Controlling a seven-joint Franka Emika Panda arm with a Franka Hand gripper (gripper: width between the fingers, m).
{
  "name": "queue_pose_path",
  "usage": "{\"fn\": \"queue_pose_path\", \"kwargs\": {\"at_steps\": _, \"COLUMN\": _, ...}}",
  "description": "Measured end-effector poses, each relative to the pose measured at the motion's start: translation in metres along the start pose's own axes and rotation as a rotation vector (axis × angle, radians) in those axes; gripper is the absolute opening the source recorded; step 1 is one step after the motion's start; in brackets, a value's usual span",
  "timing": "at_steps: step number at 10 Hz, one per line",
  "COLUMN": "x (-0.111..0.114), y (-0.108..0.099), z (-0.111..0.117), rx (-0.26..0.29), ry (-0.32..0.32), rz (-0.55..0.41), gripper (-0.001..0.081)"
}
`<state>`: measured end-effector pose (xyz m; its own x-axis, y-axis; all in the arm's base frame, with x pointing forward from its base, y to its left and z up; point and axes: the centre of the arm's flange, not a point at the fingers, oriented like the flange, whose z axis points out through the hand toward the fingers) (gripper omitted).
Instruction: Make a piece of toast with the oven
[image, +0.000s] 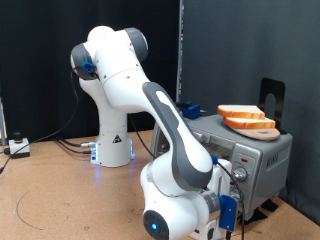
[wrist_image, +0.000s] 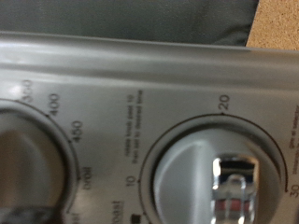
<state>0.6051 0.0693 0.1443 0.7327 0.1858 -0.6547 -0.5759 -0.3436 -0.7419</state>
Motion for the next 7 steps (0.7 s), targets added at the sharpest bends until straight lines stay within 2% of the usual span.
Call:
{"fn": "queue_pose_path", "kwargs": {"at_steps": 1, "x": 0.0001, "y": 0.0012, "z": 0.0025, "rx": -0.001, "ry": -0.002, "rz": 0.003, "gripper": 0.0411}}
{"fn": "queue_pose_path", "kwargs": {"at_steps": 3, "x": 0.0014, "y": 0.0055, "z": 0.0048, "rx": -0.003, "ry": 0.008, "rz": 0.011, "gripper": 0.0411}}
{"fn": "queue_pose_path", "kwargs": {"at_steps": 4, "x": 0.0027, "y": 0.0082, "z": 0.0048, "rx": -0.005, "ry": 0.021, "rz": 0.017, "gripper": 0.018}}
{"fn": "queue_pose_path", "kwargs": {"at_steps": 5, "x": 0.0027, "y": 0.0083, "z": 0.0047, "rx": -0.004, "ry": 0.021, "rz": 0.017, "gripper": 0.0094}}
{"fn": "queue_pose_path", "kwargs": {"at_steps": 6, "x": 0.0027, "y": 0.0083, "z": 0.0047, "rx": -0.004, "ry": 0.021, "rz": 0.015, "gripper": 0.0094}}
{"fn": "queue_pose_path", "kwargs": {"at_steps": 7, "x": 0.0025, "y": 0.0079, "z": 0.0045, "rx": -0.01, "ry": 0.026, "rz": -0.064, "gripper": 0.0094}}
